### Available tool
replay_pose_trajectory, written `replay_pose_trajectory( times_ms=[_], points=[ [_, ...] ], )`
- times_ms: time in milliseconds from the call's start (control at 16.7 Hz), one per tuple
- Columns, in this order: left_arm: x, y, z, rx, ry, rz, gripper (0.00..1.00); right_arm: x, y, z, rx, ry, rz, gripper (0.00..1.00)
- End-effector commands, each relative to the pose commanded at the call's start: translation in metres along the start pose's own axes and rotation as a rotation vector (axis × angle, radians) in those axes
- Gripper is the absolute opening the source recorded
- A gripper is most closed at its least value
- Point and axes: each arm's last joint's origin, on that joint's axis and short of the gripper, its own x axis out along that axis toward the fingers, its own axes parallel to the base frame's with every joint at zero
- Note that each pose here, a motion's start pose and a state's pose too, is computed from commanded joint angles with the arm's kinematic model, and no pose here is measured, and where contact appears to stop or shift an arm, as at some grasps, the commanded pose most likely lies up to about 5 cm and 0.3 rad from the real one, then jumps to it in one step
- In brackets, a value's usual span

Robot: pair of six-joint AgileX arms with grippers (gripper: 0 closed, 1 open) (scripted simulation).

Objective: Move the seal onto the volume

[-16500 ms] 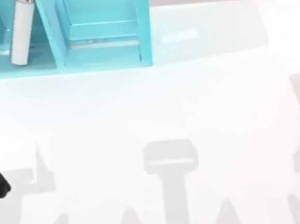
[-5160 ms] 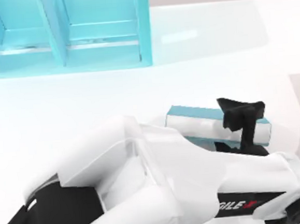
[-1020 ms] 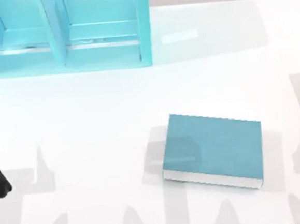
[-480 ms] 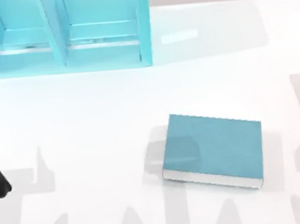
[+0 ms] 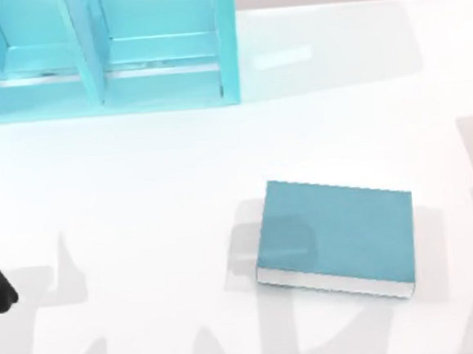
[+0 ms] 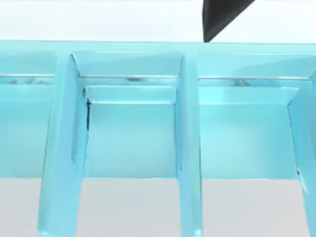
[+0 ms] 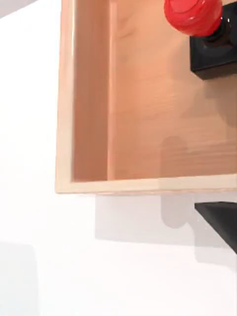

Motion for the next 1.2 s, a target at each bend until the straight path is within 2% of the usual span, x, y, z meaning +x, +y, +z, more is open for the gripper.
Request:
replay_pose_trajectory(
  times_ms=[300,660,900,1200],
  points=[
    [0.000,0.000,0.000,0.000,0.000,0.000,1.00,0.053,-0.031,0.062,-0.032,0.441,0.018,1.00],
    [0.000,0.000,0.000,0.000,0.000,0.000,1.00,0.130,-0.076,0.093,-0.026,0.831,0.098,1.00],
    [0.000,0.000,0.000,0.000,0.000,0.000,1.00,0.165,-0.098,0.094,-0.015,0.971,0.148,1.00],
    [0.000,0.000,0.000,0.000,0.000,0.000,1.00,0.175,-0.104,0.093,-0.011,1.006,0.163,1.00]
  ],
)
